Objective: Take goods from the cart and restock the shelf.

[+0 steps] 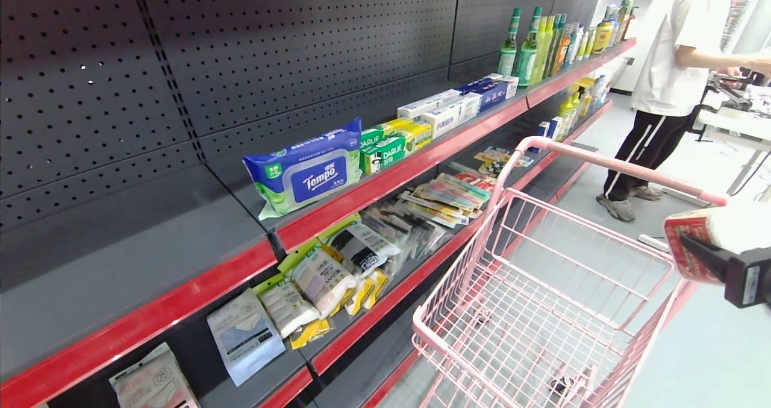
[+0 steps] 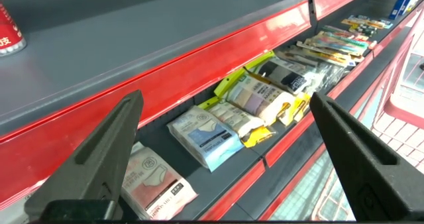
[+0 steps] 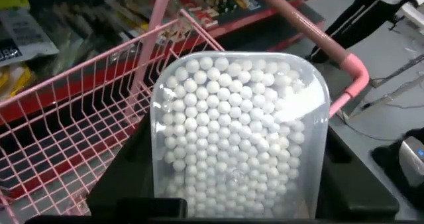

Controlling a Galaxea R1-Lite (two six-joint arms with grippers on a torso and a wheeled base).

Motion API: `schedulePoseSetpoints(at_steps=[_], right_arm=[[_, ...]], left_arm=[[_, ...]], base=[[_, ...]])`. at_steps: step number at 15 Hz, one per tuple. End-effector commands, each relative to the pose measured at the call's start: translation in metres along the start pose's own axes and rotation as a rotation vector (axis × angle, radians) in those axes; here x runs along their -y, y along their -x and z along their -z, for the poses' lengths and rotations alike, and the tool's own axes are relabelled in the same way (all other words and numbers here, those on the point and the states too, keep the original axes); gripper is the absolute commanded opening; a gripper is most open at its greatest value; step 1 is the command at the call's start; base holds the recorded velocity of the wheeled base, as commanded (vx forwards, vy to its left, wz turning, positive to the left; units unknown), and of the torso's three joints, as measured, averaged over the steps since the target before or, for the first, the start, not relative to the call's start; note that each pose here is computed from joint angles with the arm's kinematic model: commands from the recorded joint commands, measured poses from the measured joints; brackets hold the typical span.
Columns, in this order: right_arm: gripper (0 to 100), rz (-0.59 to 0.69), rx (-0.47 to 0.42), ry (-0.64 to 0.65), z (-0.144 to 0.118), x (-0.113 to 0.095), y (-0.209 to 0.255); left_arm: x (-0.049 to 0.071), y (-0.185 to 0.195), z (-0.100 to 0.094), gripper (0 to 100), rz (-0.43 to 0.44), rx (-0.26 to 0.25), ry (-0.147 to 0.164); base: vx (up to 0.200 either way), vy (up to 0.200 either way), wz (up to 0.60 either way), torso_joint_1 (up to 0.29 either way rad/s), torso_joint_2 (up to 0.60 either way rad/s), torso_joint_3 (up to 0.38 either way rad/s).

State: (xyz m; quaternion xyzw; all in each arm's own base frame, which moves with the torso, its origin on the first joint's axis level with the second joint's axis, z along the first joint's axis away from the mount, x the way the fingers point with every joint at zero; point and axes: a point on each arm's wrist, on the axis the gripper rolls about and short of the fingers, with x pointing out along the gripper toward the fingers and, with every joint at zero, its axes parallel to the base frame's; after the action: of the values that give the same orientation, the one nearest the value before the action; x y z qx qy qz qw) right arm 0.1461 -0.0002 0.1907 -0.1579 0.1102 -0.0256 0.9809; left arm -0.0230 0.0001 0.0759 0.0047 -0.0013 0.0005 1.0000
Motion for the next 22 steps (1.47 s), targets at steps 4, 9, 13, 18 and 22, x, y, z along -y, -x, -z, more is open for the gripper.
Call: schedulePoseSetpoints(at_steps=[4,9,13,18,22], right_arm=[[0,0.010,0.026,-0.075,-0.001,0.010,0.087],[0,0.000,-0.055,-0.104,0.028,0.006,0.140],[0,0.023,-0.065,-0.101,0.028,0.006,0.139],[0,0.009,-0.075,-0.096,0.033,0.004,0.138],[0,0.006,-0.087,-0.095,0.036,0.003,0.136]], left_arm=[[0.000,0.000,0.000,100,0.000,-0.001,0.002],[0.000,0.000,0.000,100,0.000,-0.001,0.002],[0.000,0.000,0.000,100,0.000,-0.001,0.002],[0.000,0.000,0.000,100,0.000,0.001,0.002],[0.000,0.000,0.000,100,0.000,-0.001,0.002]], base=[[0.000,0.000,0.00,0.000,0.00,0.000],[0.000,0.000,0.00,0.000,0.00,0.000],[0.000,0.000,0.00,0.000,0.00,0.000],[0.000,0.000,0.00,0.000,0.00,0.000],[0.000,0.000,0.00,0.171,-0.41,-0.243]])
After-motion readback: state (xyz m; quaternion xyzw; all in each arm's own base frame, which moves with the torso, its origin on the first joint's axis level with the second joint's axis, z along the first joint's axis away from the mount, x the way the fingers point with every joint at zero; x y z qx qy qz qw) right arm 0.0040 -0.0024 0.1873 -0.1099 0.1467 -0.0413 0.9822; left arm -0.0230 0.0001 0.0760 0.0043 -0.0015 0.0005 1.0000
